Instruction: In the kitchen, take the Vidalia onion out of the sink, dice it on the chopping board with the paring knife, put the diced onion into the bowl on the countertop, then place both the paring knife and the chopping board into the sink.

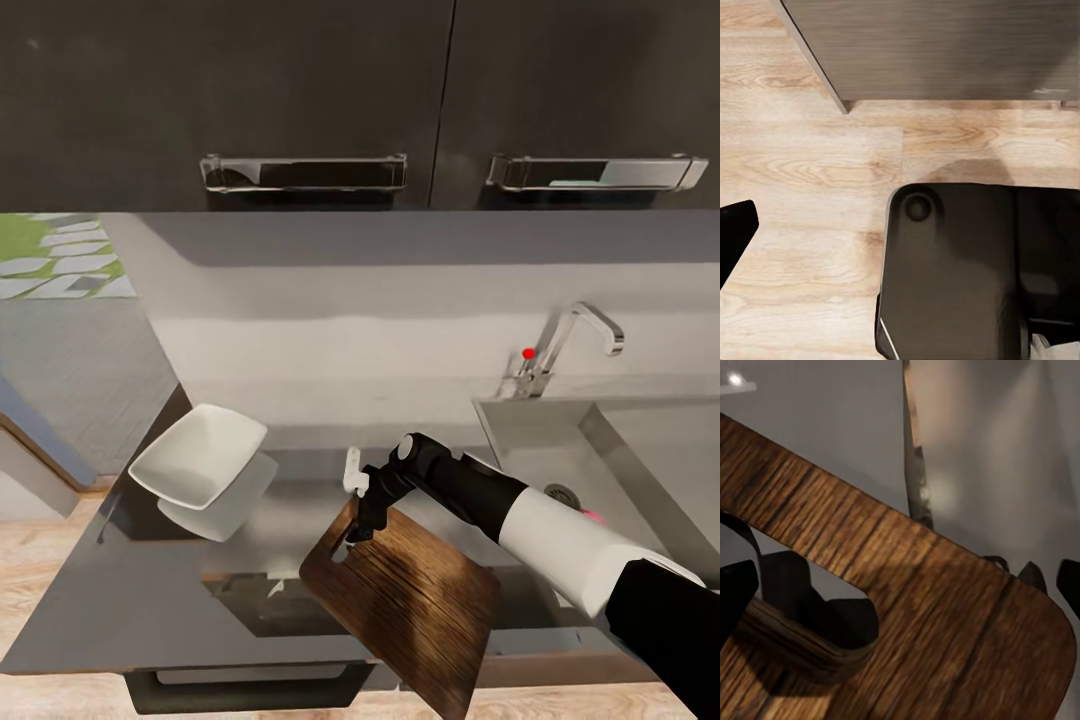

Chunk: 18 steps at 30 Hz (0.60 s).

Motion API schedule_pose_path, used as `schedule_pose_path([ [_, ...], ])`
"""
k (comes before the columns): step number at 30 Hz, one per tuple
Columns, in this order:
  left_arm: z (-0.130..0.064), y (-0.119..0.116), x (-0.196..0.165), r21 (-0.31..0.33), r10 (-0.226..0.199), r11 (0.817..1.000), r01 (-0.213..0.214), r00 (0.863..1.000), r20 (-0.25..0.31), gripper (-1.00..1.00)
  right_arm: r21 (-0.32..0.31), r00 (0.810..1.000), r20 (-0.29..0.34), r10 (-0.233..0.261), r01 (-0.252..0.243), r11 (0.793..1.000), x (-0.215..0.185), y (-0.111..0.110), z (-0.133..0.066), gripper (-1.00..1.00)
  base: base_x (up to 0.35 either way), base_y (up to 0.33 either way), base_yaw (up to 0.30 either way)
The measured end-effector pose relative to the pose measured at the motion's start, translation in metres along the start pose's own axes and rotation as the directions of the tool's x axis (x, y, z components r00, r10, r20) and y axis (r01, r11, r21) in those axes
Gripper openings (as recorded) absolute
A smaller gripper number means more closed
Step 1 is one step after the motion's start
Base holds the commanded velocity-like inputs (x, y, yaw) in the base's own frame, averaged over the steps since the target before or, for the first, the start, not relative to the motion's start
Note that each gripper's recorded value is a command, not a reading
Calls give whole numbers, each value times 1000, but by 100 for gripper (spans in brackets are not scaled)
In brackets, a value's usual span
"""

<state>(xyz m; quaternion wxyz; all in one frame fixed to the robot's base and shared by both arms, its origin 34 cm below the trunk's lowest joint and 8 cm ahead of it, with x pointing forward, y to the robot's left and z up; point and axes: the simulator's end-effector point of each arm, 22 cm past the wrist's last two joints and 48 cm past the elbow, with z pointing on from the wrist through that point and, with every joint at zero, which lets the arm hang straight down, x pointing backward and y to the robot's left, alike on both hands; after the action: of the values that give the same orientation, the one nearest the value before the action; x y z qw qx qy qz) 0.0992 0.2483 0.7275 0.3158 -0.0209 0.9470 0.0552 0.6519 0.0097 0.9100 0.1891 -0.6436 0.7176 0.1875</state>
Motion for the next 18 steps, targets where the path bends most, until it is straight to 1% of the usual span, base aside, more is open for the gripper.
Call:
schedule_pose_path([
  [8, -1, 0, 2, 0, 1, 1000, -1, 1000, -7, 100, -5, 1000, 3, 3, -3, 1000, 0, 1, 2, 100, 0, 0, 0],
  [14, -3, 0, 4, 0, 2, 1000, -2, 1000, -16, 100, -7, 1000, -8, 3, -3, 1000, 5, 1, 5, 100, 0, 0, 0],
  [18, -4, 0, 6, 0, 3, 1000, -3, 1000, -21, 100, 2, 1000, -8, 1, -1, 1000, 5, -1, 5, 100, 0, 0, 0],
])
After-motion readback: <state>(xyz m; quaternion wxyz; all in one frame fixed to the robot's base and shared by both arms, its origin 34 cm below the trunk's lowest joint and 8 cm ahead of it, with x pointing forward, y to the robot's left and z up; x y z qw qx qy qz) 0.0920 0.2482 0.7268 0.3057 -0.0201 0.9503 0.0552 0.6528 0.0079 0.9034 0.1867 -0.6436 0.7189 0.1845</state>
